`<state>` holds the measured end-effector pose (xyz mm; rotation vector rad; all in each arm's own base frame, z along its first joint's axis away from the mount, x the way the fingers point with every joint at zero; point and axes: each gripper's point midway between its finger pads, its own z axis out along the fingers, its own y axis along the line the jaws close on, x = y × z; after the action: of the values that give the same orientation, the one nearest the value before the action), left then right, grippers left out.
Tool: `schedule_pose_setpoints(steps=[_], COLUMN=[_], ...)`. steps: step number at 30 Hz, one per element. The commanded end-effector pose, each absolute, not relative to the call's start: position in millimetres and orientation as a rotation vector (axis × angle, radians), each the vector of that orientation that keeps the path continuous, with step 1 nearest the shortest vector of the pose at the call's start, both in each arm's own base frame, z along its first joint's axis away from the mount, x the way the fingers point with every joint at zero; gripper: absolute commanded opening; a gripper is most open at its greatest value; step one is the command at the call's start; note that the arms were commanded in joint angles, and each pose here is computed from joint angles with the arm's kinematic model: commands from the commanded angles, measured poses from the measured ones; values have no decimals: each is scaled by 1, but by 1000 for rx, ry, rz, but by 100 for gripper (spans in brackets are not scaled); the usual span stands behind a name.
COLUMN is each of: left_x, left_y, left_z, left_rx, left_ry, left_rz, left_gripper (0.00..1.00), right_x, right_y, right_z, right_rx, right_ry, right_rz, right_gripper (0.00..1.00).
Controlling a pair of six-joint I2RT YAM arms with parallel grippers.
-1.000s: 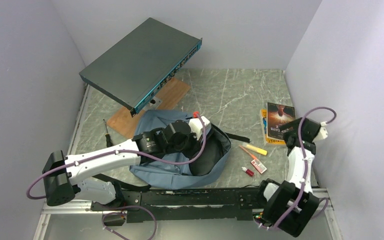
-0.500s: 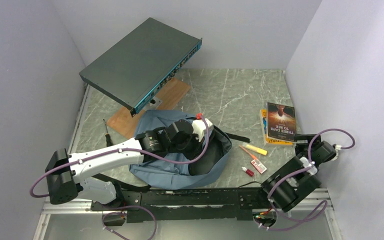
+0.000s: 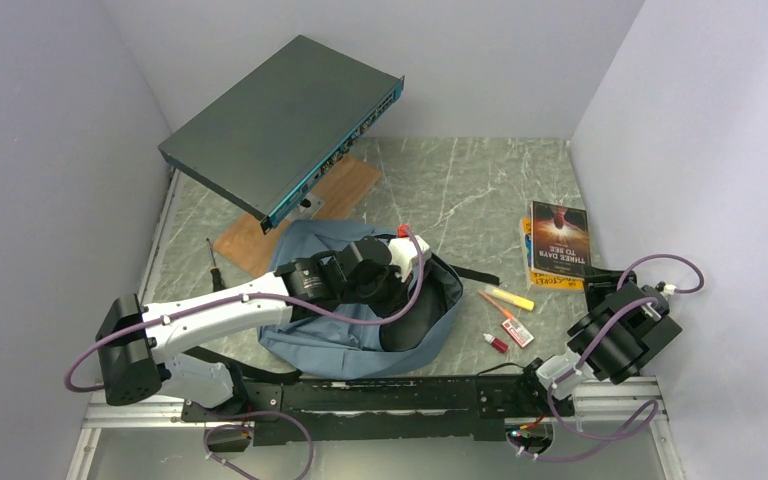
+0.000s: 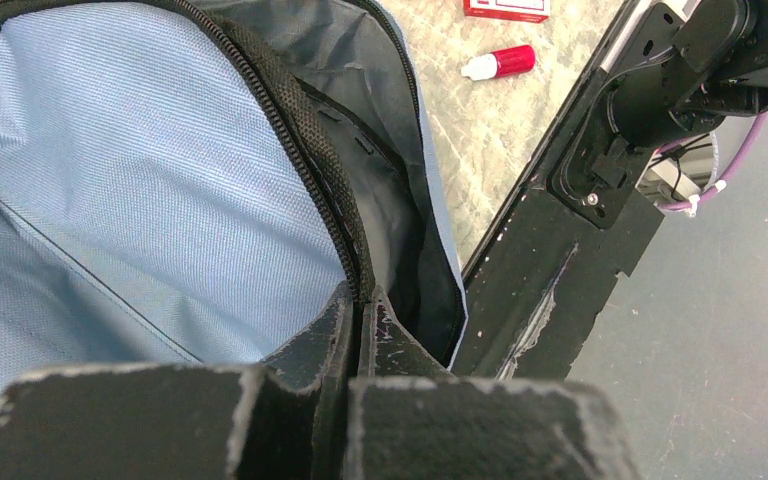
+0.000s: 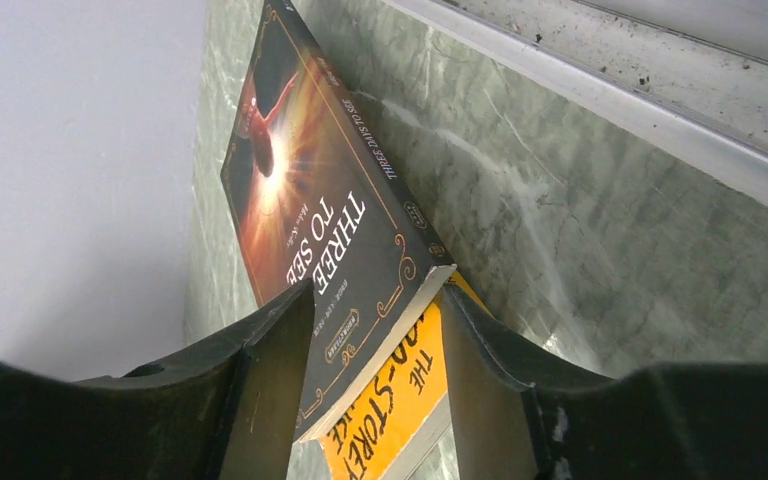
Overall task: Pack the student bag
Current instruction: Pick up the book from the center of the board.
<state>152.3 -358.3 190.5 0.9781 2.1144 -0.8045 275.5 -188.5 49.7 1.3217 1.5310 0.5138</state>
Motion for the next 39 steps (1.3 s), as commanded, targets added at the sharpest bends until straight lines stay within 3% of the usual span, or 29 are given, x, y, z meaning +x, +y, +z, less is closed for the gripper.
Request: schedule_pose_setpoints(steps=[1, 7, 15, 25, 26, 30, 32, 35, 39], left_x=[147, 147, 147, 147, 147, 148, 149, 146, 145], left_y=[-368, -367, -365, -365, -365, -361, -360, -362, -364], left_z=[209, 208, 209, 213, 213, 212, 213, 213, 214], left_rx=[1005, 1008, 992, 981, 979, 982, 986, 989, 990], left_ry=[2068, 2071, 2070, 2058, 2055, 2049, 2049, 2045, 2044], left_rz=[-872, -870, -871, -878, -879, -861, -853, -875, -886], left_gripper=[0, 0, 0, 0, 0, 0, 0, 0, 0], right_x=[284, 285, 298, 298, 293, 279, 274, 279, 293], right_y=[-192, -197, -185, -170, -177, -201, -210, -213, -209], right_z=[64, 61, 72, 77, 75, 73, 69, 66, 67], right_rx=[1243, 1254, 1194, 1200, 1230, 1302, 1337, 1337, 1284], right_ry=[1486, 1486, 1533, 1573, 1581, 1589, 1600, 1609, 1597], right_rz=[544, 535, 529, 533, 472, 261, 200, 210, 281], right_gripper=[50, 35, 0, 0, 2, 45, 59, 71, 76])
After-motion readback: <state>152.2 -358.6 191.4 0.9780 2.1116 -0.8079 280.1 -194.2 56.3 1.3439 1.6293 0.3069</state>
